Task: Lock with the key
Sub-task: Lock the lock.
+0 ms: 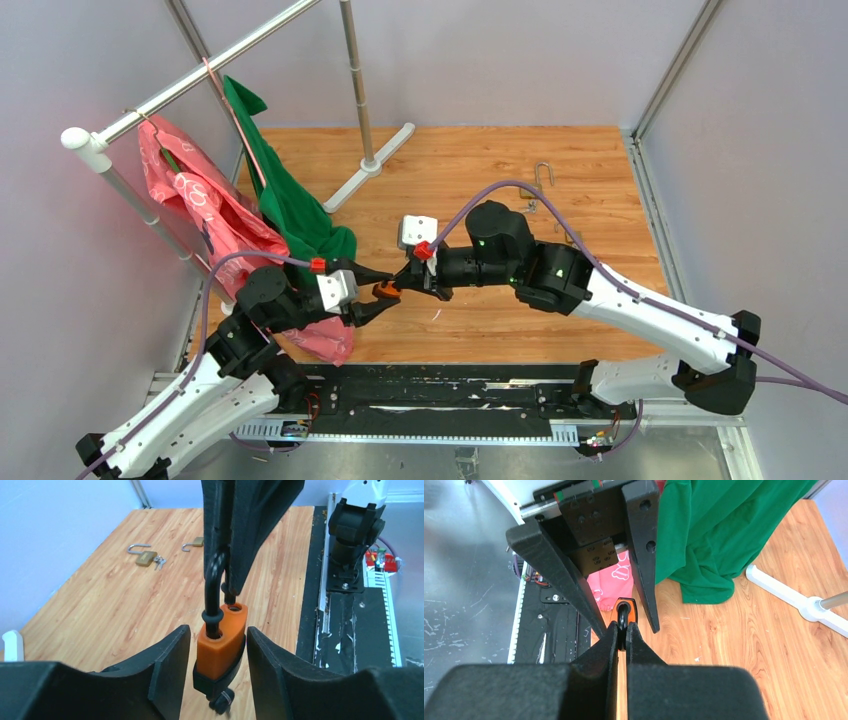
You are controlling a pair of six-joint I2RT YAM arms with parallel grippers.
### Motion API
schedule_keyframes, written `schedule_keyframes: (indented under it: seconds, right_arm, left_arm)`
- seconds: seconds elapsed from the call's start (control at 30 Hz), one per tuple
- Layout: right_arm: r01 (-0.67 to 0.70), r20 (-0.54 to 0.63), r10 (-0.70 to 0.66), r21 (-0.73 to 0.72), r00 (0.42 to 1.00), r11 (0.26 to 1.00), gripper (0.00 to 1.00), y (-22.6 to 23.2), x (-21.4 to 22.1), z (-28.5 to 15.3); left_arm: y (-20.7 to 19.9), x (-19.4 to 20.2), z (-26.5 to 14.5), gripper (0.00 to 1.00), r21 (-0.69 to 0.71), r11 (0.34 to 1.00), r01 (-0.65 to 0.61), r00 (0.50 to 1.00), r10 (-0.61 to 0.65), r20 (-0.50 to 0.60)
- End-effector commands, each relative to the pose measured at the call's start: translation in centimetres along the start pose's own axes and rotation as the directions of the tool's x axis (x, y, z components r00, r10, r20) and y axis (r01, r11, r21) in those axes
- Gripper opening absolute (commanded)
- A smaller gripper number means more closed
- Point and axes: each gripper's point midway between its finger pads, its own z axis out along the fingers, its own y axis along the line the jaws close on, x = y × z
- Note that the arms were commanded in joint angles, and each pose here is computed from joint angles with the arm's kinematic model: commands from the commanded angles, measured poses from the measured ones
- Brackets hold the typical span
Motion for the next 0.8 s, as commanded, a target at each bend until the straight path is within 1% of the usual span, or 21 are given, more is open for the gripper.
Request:
schedule_keyframes:
  seconds: [0.0,0.07,0.13,0.17,0.27,0.43,0.47,0.5,0.53,0.57,0.67,0.73,0.77]
  right_arm:
    - [0.029,0.127,-0.031,0.022,0.991,0.999,0.00,-0.2,-3.4,-1.3]
    - [0.049,0.125,-0.048,-0.004,0.991,0.999,0.00,0.2,-3.4,-1.4]
    - [0.057,0.113,-0.054,-0.017,0.992,0.998,0.00,0.4,-3.3,-1.4]
    - [0.059,0.105,-0.057,-0.022,0.993,0.998,0.00,0.4,-3.2,-1.5]
    - [0.066,0.106,-0.063,-0.024,0.992,0.998,0.00,0.6,-3.1,-1.7]
    - [0.067,0.105,-0.065,-0.020,0.992,0.998,0.00,0.5,-3.1,-1.8]
    - [0.069,0.106,-0.067,-0.017,0.992,0.997,0.00,0.5,-3.1,-1.9]
    - [0.071,0.106,-0.069,-0.016,0.992,0.997,0.00,0.5,-3.1,-1.9]
    - [0.075,0.105,-0.073,-0.017,0.992,0.997,0.00,0.5,-3.0,-2.0]
    - [0.081,0.103,-0.079,-0.019,0.992,0.997,0.00,0.6,-2.9,-2.0]
    - [0.098,0.088,-0.095,-0.040,0.992,0.994,0.00,0.9,-2.0,-1.9]
    - [0.112,0.085,-0.107,-0.061,0.991,0.992,0.00,1.2,-1.6,-1.8]
    - [0.125,0.088,-0.117,-0.082,0.989,0.989,0.09,1.6,-1.3,-1.8]
  left_arm:
    - [-1.0,0.0,0.0,0.55,0.080,0.993,-0.083,0.997,0.083,-0.005]
    - [-2.0,0.4,-0.1,0.55,0.137,0.989,-0.059,0.998,0.062,-0.020]
    - [-2.5,0.1,-0.1,0.49,0.159,0.987,-0.025,1.000,0.027,-0.013]
    - [-2.4,-0.3,-0.1,0.44,0.152,0.988,-0.010,1.000,0.011,-0.003]
    - [-1.6,-1.2,-0.1,0.35,0.094,0.995,0.030,0.999,-0.031,0.010]
    - [-1.5,-2.0,-0.1,0.30,0.089,0.994,0.065,0.997,-0.068,0.029]
    - [-1.6,-2.1,0.0,0.24,0.091,0.993,0.072,0.997,-0.075,0.031]
    - [-1.6,-2.2,0.0,0.15,0.093,0.993,0.074,0.996,-0.077,0.035]
    - [-1.6,-2.2,0.0,0.02,0.091,0.993,0.075,0.996,-0.078,0.037]
    - [-1.5,-2.3,0.0,0.00,0.087,0.993,0.079,0.996,-0.082,0.039]
    - [-1.1,-2.4,0.1,0.00,0.056,0.991,0.122,0.991,-0.125,0.042]
    - [-1.4,-2.5,0.0,0.00,0.066,0.988,0.143,0.988,-0.146,0.050]
    - [-1.6,-2.6,0.0,0.00,0.083,0.987,0.141,0.988,-0.145,0.054]
